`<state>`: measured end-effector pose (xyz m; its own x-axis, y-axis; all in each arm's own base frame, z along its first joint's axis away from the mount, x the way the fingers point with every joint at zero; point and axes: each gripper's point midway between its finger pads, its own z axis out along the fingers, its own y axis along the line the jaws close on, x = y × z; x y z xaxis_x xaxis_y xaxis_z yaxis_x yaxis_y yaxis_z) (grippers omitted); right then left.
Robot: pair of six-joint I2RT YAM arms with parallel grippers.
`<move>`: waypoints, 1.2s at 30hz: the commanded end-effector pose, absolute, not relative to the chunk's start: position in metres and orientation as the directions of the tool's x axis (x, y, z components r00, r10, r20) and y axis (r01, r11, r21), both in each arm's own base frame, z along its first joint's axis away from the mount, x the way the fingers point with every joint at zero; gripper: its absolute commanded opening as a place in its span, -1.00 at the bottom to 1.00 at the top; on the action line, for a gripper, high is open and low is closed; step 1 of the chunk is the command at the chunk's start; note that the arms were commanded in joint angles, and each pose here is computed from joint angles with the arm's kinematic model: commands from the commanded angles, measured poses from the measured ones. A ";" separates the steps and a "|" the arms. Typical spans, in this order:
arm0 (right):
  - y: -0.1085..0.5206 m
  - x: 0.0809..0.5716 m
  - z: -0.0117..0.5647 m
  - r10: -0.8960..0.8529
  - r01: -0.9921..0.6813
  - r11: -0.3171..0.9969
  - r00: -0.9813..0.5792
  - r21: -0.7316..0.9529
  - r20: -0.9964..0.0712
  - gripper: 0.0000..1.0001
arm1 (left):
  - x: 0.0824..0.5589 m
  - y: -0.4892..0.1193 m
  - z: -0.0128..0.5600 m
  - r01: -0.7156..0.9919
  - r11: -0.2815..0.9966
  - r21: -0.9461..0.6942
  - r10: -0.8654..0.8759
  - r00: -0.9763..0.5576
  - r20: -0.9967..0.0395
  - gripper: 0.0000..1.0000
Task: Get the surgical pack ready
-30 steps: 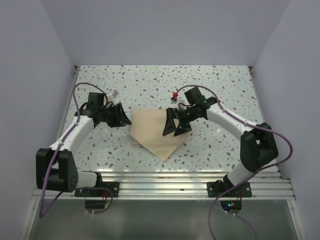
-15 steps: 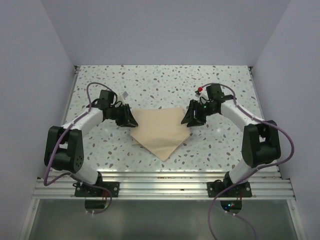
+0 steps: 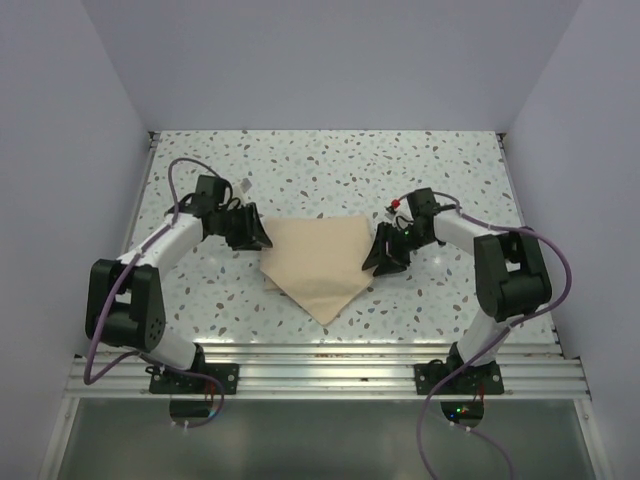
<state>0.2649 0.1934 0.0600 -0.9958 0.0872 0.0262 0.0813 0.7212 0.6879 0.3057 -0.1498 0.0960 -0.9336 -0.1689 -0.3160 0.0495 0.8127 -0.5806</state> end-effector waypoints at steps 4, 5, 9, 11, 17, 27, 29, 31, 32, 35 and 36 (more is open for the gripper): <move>0.202 0.276 0.097 0.077 0.025 0.661 -0.996 0.750 -0.035 0.03 | 0.346 -0.138 0.145 0.229 0.909 -0.348 -0.010 -0.823 -0.568 -0.04; 0.199 0.276 0.099 0.082 0.038 0.670 -0.996 0.742 -0.023 0.04 | 0.347 -0.137 0.148 0.234 0.913 -0.334 -0.005 -0.812 -0.583 -0.03; 0.183 0.294 0.117 0.117 0.011 0.717 -0.988 0.697 -0.105 0.20 | 0.345 -0.135 0.156 0.254 0.919 -0.300 0.010 -0.777 -0.629 0.02; 0.172 0.298 0.117 0.130 0.024 0.749 -0.985 0.663 -0.111 0.29 | 0.341 -0.126 0.146 0.200 0.941 -0.274 -0.005 -0.798 -0.602 0.08; 0.161 0.307 0.109 0.090 -0.005 0.769 -0.989 0.639 -0.116 0.51 | 0.331 -0.127 0.115 0.112 0.928 -0.354 -0.073 -0.880 -0.469 0.26; 0.183 0.295 0.083 0.084 0.064 0.685 -0.996 0.726 0.008 0.31 | 0.322 -0.131 0.079 0.044 0.909 -0.415 -0.112 -0.933 -0.343 0.06; 0.186 0.294 0.083 0.112 0.082 0.671 -0.994 0.737 0.008 0.31 | 0.321 -0.131 0.077 0.025 0.904 -0.427 -0.135 -0.931 -0.340 -0.01; 0.191 0.293 0.083 0.127 0.087 0.631 -0.992 0.771 0.008 0.31 | 0.313 -0.136 0.071 0.005 0.884 -0.468 -0.160 -0.937 -0.312 -0.04; 0.194 0.293 0.082 0.146 0.122 0.616 -0.989 0.778 0.039 0.31 | 0.310 -0.139 0.067 -0.006 0.875 -0.483 -0.167 -0.942 -0.291 -0.06; 0.204 0.293 0.080 0.120 0.109 0.611 -0.992 0.784 0.044 0.32 | 0.298 -0.139 0.062 -0.028 0.869 -0.493 -0.179 -0.948 -0.263 -0.12; 0.210 0.292 0.075 0.102 0.108 0.616 -0.993 0.780 0.057 0.33 | 0.296 -0.134 0.061 -0.038 0.881 -0.472 -0.187 -0.944 -0.272 -0.06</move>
<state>0.2807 0.1896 0.0656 -0.9887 0.1258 0.0816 0.1453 0.6685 0.7294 0.2931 -0.1316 0.0516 -0.9589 -0.1453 -0.2437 -0.0244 0.8979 -0.4395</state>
